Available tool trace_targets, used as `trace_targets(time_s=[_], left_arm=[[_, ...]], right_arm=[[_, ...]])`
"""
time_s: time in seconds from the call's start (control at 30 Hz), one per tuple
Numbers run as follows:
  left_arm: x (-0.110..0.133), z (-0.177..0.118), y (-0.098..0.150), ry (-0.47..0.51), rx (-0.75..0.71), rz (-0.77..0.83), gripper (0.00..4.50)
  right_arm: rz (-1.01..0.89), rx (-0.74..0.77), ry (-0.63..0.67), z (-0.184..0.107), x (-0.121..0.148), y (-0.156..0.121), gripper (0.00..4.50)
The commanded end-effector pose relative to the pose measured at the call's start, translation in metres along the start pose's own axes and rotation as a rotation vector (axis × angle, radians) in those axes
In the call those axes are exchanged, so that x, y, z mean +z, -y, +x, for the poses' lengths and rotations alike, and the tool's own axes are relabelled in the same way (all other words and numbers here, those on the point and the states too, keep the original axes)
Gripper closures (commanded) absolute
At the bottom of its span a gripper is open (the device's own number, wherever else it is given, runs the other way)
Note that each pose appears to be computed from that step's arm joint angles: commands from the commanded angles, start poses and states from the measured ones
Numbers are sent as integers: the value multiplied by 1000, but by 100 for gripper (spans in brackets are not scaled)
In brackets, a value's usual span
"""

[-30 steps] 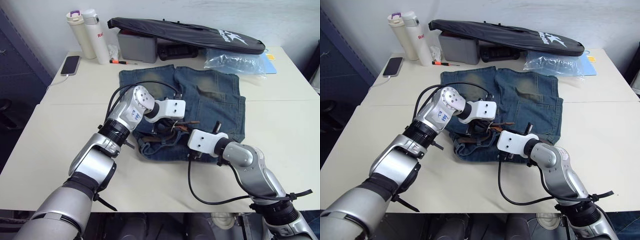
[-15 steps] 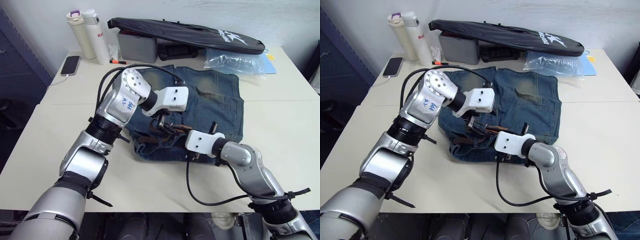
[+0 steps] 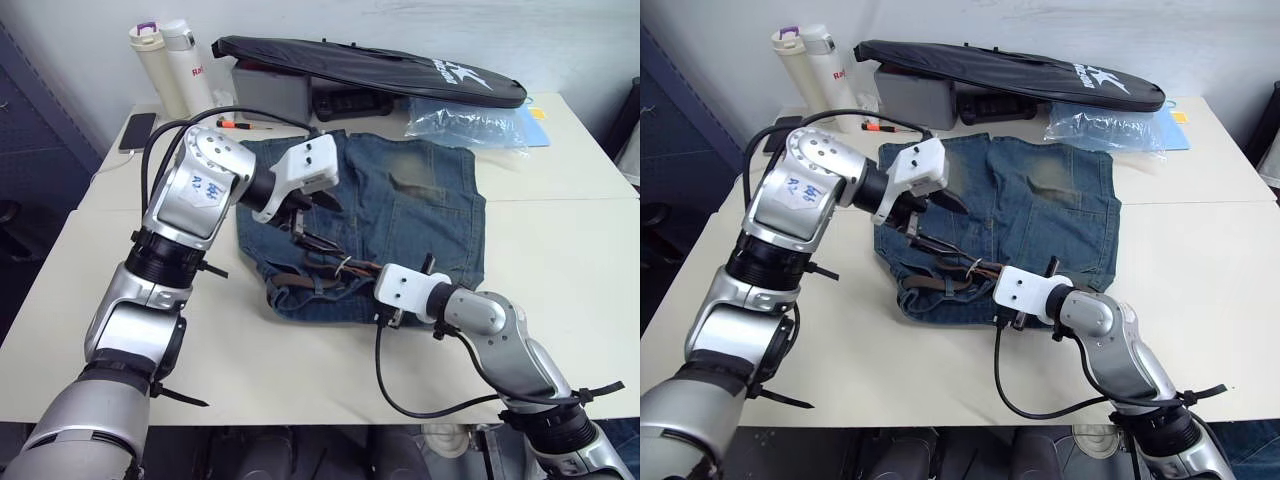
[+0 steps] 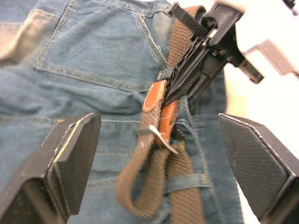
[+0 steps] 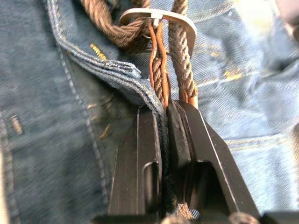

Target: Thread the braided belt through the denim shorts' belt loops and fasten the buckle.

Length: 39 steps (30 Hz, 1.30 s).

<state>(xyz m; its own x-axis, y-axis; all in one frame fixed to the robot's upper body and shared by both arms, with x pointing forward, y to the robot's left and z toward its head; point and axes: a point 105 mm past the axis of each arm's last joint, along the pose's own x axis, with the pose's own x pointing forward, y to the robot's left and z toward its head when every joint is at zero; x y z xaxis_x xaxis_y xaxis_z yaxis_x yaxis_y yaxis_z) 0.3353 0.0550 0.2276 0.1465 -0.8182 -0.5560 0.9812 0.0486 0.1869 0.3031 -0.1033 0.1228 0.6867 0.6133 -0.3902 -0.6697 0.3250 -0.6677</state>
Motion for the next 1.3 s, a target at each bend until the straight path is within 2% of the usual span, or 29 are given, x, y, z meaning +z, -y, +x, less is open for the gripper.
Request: trace_targets(time_s=[0.03, 0.17, 0.2, 0.33, 0.5, 0.63, 0.93, 1.3], left_arm=[[5, -16, 8, 44, 18, -35, 0], [-9, -26, 15, 23, 24, -100, 0], [-14, -28, 17, 11, 24, -112, 0], [-28, -35, 27, -6, 23, -164, 0], [-27, -33, 35, 50, 30, -210, 0], [-30, -31, 38, 78, 53, -251, 0], [-43, -33, 40, 115, 135, -357, 0], [-53, -46, 41, 121, 196, -399, 0]], right_arm=[[-44, 12, 45, -12, 18, 10, 216], [-66, 102, 58, -28, 30, 11, 29], [-55, 136, 69, -34, 35, 9, 13], [-25, 186, 88, -53, 47, 16, 13], [9, 33, 36, -55, 39, 63, 13], [19, 9, 18, -48, 34, 75, 13], [-71, 85, -44, -27, 15, 56, 13], [-89, 90, -56, -13, 6, 49, 13]])
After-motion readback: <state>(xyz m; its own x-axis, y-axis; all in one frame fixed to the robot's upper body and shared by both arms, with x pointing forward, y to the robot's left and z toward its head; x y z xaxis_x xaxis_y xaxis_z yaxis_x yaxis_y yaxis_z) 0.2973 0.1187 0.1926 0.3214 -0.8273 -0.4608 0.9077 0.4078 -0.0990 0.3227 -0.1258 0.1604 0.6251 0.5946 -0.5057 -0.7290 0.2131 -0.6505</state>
